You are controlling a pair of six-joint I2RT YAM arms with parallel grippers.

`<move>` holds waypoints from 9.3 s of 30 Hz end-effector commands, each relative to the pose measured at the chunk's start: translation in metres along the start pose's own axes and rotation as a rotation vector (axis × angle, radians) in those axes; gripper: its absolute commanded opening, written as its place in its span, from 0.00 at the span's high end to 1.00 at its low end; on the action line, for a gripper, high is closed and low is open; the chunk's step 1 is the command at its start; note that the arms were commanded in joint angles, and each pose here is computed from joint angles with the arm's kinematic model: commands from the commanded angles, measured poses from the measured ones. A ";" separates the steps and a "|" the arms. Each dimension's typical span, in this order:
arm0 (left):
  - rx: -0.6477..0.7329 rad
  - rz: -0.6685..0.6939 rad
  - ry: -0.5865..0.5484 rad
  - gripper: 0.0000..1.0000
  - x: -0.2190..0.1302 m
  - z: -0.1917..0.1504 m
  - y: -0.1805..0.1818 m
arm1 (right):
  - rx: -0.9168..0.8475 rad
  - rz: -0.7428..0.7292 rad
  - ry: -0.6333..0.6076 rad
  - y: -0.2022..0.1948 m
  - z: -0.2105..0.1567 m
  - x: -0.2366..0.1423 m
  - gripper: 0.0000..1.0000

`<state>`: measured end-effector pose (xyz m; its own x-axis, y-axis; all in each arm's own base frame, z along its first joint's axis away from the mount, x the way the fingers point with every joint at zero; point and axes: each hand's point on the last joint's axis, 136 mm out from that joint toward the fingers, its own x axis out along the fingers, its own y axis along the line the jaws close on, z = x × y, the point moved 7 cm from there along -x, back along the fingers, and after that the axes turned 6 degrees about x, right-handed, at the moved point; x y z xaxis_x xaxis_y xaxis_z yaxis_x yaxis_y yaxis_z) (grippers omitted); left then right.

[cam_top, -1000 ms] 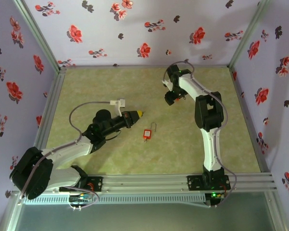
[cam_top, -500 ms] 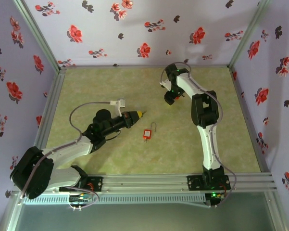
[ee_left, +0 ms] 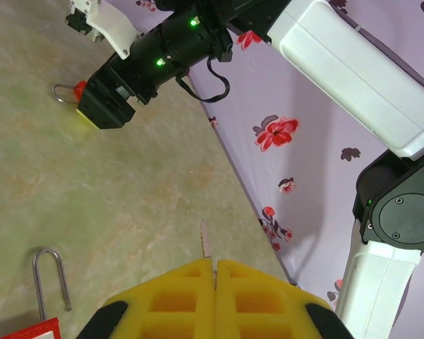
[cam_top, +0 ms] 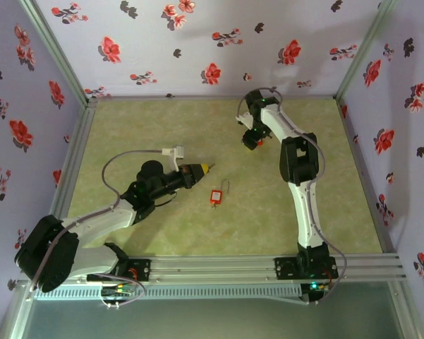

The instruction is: Unlock with the key

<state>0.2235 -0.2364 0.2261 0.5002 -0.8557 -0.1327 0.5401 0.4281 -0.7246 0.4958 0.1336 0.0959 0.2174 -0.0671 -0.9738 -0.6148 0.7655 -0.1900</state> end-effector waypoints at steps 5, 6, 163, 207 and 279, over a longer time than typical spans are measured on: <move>-0.003 0.021 0.007 1.00 0.003 -0.001 0.006 | -0.012 0.050 0.006 -0.006 -0.002 0.018 0.21; -0.003 0.020 0.007 1.00 0.003 0.000 0.006 | -0.006 0.072 -0.003 -0.007 -0.002 0.018 0.21; 0.324 0.155 -0.306 1.00 0.036 0.010 -0.047 | 1.280 1.035 -0.567 0.155 -0.088 -0.223 1.00; 0.316 0.108 -0.247 1.00 0.043 0.001 -0.039 | 1.260 1.037 -0.529 0.168 -0.090 -0.214 1.00; 0.270 -0.010 -0.489 1.00 0.015 0.086 -0.079 | 1.128 1.193 -0.464 0.201 -0.094 -0.229 1.00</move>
<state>0.2406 -0.2690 0.2859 0.7188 -0.6951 0.0135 0.6493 0.6642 -0.3706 0.2901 0.2236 0.2887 0.5863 0.7797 -0.2199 0.1547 0.1587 0.9751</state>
